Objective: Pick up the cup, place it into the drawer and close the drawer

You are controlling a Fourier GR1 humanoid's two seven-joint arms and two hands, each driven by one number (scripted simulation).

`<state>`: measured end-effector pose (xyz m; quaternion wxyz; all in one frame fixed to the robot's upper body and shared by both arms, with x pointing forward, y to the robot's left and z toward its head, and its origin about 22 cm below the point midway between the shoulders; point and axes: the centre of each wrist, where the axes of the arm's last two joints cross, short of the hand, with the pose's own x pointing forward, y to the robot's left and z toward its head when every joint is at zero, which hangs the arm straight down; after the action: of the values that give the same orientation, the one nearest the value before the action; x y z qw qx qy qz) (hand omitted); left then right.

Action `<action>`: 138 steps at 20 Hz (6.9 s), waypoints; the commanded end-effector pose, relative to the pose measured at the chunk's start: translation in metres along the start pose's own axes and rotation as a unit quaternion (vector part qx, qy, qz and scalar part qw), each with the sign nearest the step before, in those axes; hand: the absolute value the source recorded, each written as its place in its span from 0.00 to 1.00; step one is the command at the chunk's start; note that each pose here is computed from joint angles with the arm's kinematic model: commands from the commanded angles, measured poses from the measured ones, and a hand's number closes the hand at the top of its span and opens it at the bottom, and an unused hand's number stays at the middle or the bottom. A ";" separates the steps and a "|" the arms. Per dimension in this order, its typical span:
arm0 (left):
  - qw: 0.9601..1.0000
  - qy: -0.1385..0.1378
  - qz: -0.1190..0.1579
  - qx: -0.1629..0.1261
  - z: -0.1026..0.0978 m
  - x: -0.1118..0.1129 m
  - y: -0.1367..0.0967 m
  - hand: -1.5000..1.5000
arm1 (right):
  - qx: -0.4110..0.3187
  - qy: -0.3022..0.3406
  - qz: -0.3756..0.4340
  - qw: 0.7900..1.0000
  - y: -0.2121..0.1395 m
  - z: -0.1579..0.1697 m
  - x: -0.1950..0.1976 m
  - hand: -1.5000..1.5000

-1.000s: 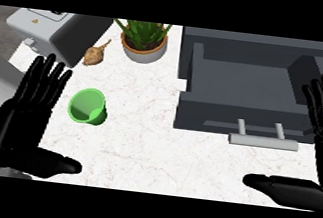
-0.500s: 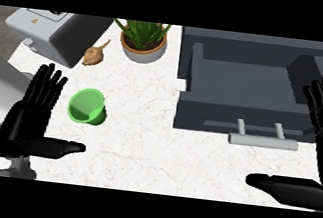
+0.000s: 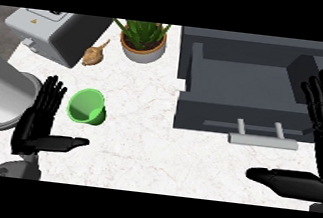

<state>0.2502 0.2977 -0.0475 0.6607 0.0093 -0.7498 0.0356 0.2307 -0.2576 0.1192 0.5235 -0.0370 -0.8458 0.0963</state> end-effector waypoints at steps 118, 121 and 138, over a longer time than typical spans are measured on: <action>0.977 -0.135 0.027 -0.161 -0.193 0.179 -0.276 1.00 | 0.008 0.005 -0.007 1.000 -0.040 -0.006 -0.004 0.00; 0.980 -0.125 0.018 -0.152 -0.185 0.164 -0.280 1.00 | 0.010 0.012 -0.001 1.000 -0.031 0.007 -0.012 0.00; 0.975 -0.067 -0.112 -0.177 -0.180 0.130 -0.290 0.00 | 0.037 -0.004 -0.011 0.999 -0.035 -0.003 -0.004 0.00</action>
<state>0.4298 0.0232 0.1242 0.5912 -0.0382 -0.7915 -0.1504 0.2426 -0.2900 0.1181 0.5250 -0.0146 -0.8433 0.1137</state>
